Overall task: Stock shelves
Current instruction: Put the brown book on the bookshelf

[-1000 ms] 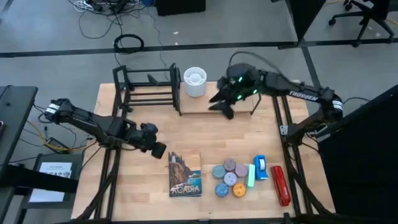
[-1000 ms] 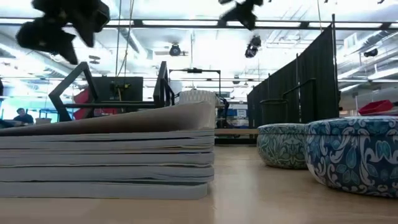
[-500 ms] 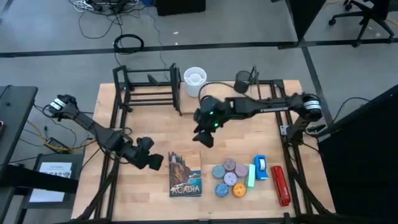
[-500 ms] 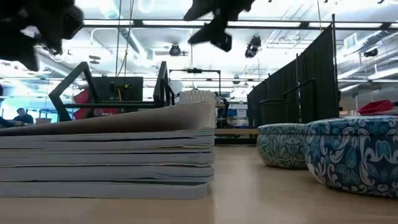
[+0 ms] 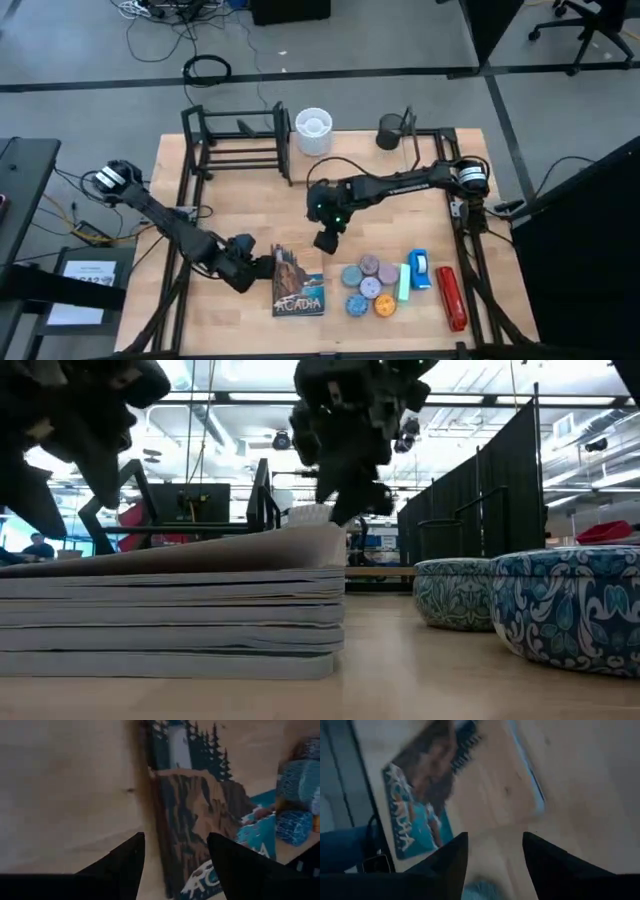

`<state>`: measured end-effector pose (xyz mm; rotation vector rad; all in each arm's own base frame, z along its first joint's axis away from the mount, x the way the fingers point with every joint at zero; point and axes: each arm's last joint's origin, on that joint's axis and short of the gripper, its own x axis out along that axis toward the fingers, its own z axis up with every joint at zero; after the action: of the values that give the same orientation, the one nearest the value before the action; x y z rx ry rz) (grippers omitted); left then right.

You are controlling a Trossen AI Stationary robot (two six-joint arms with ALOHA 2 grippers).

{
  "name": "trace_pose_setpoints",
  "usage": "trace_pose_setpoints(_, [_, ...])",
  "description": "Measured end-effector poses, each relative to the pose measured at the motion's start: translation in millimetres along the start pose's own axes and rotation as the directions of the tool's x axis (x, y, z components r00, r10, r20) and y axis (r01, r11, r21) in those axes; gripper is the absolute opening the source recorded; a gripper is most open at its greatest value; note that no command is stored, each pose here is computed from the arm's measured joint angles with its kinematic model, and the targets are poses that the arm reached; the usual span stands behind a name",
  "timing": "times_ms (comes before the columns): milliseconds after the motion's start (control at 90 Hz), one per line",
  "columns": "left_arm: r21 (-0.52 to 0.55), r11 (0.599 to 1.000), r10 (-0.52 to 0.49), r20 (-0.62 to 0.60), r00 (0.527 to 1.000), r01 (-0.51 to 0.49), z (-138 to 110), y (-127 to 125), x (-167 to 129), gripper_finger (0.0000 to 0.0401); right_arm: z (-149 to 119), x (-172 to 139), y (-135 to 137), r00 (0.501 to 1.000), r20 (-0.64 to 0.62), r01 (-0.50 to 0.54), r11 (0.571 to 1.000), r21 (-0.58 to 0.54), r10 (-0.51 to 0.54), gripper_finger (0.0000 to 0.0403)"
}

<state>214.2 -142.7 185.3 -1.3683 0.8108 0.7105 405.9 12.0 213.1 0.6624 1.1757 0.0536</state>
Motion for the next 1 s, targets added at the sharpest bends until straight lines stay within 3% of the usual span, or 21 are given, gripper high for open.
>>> trace_pose_setpoints(200, [-0.058,0.998,0.036,0.006,0.999,-0.036,-9,3,28,0.023,-7,34,-5,0.995,-0.088,0.039,0.999,0.002,-0.039,0.0125])
trace_pose_setpoints(356, [-0.089,0.995,0.055,0.001,0.999,-0.054,-10,5,38,0.0259,-7,57,-6,0.992,-0.12,-0.035,0.999,0.018,0.037,0.0107])
trace_pose_setpoints(578, [-0.075,0.996,0.046,0.028,0.999,-0.044,-7,3,39,0.0269,2,62,3,0.989,-0.046,-0.14,0.99,-0.014,0.139,0.0091])
trace_pose_setpoints(678, [-0.059,0.998,0.038,0.038,0.999,-0.036,-4,2,39,0.026,4,61,6,0.98,-0.044,-0.194,0.981,-0.029,0.193,0.0088])
trace_pose_setpoints(822, [-0.053,0.998,0.044,0.046,0.998,-0.041,0,0,41,0.0232,3,62,8,0.98,-0.048,-0.195,0.98,-0.049,0.193,0.0086])
trace_pose_setpoints(1000, [-0.052,0.997,0.06,0.052,0.997,-0.057,1,2,41,0.0142,3,56,7,0.981,-0.05,-0.19,0.979,-0.067,0.187,0.0086])
